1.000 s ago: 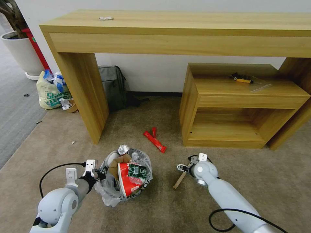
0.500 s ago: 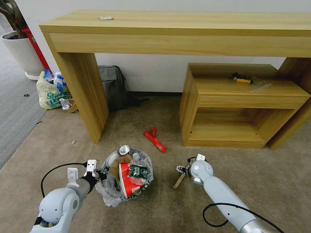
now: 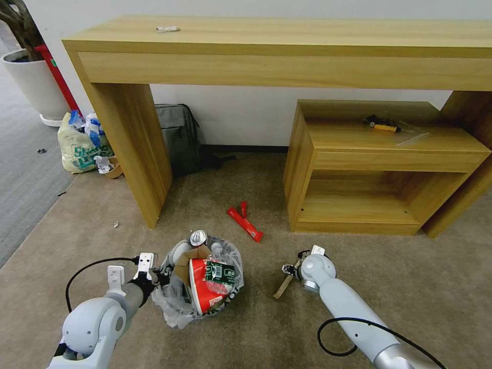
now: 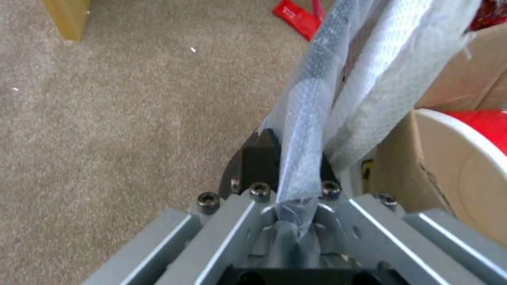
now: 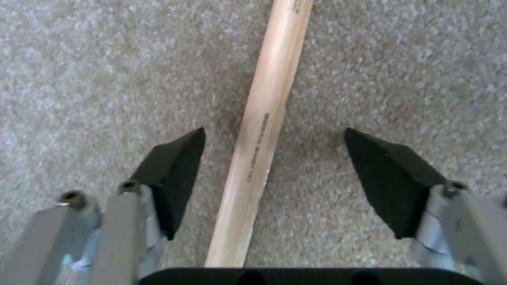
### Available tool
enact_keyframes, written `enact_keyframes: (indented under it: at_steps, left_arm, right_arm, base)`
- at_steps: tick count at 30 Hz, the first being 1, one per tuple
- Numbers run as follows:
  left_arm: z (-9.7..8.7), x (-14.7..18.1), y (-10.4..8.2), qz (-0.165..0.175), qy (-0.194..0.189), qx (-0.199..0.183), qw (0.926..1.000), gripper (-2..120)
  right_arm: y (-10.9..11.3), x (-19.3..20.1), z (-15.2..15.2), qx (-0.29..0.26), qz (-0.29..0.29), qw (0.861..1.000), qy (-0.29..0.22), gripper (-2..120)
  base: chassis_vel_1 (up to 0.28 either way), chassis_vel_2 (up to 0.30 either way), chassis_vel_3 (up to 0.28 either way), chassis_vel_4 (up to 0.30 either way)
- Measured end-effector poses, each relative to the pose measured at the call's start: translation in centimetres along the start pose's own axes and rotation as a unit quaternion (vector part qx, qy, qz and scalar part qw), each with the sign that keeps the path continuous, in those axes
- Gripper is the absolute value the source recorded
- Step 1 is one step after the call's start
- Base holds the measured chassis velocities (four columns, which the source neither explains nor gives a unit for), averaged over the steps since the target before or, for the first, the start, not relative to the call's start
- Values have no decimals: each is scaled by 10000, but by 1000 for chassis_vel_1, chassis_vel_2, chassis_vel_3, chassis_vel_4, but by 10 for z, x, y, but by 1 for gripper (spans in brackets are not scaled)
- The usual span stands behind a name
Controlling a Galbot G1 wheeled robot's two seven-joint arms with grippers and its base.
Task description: Pick up the trash bin and place the garbage on the floor into it.
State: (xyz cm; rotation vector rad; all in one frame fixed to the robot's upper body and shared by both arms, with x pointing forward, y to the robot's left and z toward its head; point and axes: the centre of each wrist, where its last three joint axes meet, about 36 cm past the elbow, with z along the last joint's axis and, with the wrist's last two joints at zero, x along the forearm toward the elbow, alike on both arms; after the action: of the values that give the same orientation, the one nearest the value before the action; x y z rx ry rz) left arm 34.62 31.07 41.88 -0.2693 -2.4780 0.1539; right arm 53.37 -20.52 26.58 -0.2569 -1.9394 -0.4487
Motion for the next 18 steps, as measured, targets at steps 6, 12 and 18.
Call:
enact_keyframes:
  at_steps: [6, 12, 18]
  left_arm:
    - [0, 0, -1, 9, 0, -4, 10000, 0]
    - [-1, 1, 0, 10, -8, -19, 10000, 0]
    - [0, 1, -1, 20, -8, -7, 10000, 0]
  right_arm:
    - [-1, -1, 1, -1, 10, 10000, -16, 46]
    - [-2, -2, 2, 13, 4, 10000, -33, 22]
    - [-2, -2, 3, 21, 0, 10000, -30, 2]
  base:
    - [0, 0, 0, 0]
    - [0, 0, 0, 0]
    - [0, 0, 0, 0]
